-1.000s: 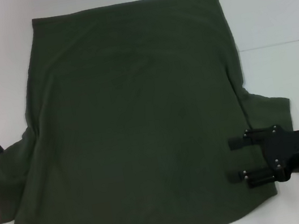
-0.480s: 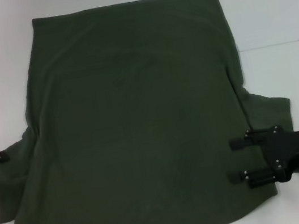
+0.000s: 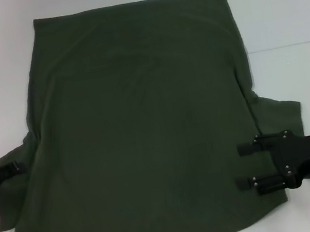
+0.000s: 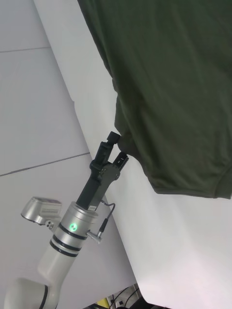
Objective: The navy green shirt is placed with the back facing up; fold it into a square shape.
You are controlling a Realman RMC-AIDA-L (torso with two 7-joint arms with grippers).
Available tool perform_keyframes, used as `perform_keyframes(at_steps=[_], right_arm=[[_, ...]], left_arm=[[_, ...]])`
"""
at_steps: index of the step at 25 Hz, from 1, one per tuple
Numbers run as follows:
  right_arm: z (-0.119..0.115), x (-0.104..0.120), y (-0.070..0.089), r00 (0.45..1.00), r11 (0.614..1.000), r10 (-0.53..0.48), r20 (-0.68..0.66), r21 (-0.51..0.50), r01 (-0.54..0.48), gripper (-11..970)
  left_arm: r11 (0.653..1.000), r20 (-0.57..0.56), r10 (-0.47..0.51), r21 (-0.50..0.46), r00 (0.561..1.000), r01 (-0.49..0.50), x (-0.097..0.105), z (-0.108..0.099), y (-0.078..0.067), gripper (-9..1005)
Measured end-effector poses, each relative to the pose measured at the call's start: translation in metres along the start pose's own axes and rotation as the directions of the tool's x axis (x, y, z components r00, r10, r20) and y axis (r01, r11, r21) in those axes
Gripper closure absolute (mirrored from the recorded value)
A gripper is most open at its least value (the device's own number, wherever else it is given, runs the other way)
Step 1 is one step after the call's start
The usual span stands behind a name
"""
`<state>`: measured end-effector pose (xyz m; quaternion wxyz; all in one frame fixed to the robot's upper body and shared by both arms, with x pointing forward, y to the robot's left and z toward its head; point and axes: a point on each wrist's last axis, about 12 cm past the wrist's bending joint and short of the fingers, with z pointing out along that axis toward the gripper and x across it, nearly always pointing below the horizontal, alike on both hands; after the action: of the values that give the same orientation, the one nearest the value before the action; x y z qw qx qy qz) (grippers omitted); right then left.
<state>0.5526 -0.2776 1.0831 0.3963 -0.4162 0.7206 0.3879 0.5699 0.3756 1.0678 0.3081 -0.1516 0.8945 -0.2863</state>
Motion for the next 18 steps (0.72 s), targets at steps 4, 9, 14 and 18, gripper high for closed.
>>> perform_keyframes(at_steps=[4, 9, 14, 18], right_arm=[[0.0, 0.0, 0.0, 1.0, 1.0, 0.0, 0.0, 0.0, 0.0, 59], [0.001, -0.001, -0.001, 1.0, 1.0, -0.002, -0.001, 0.004, 0.002, 59], [0.001, -0.001, -0.002, 1.0, 1.0, -0.002, -0.004, 0.009, 0.002, 59], [0.001, -0.002, -0.002, 1.0, 1.0, -0.003, -0.005, 0.011, 0.003, 59]], left_arm=[[1.0, -0.014, 0.006, 0.016, 1.0, -0.006, 0.0, 0.001, -0.003, 49], [0.999, -0.037, 0.018, 0.041, 0.999, -0.017, -0.001, 0.002, -0.009, 48], [0.999, -0.052, 0.028, 0.034, 0.998, -0.026, -0.002, 0.003, -0.01, 48], [0.999, -0.054, 0.029, 0.035, 0.998, -0.027, -0.002, 0.003, -0.011, 48]])
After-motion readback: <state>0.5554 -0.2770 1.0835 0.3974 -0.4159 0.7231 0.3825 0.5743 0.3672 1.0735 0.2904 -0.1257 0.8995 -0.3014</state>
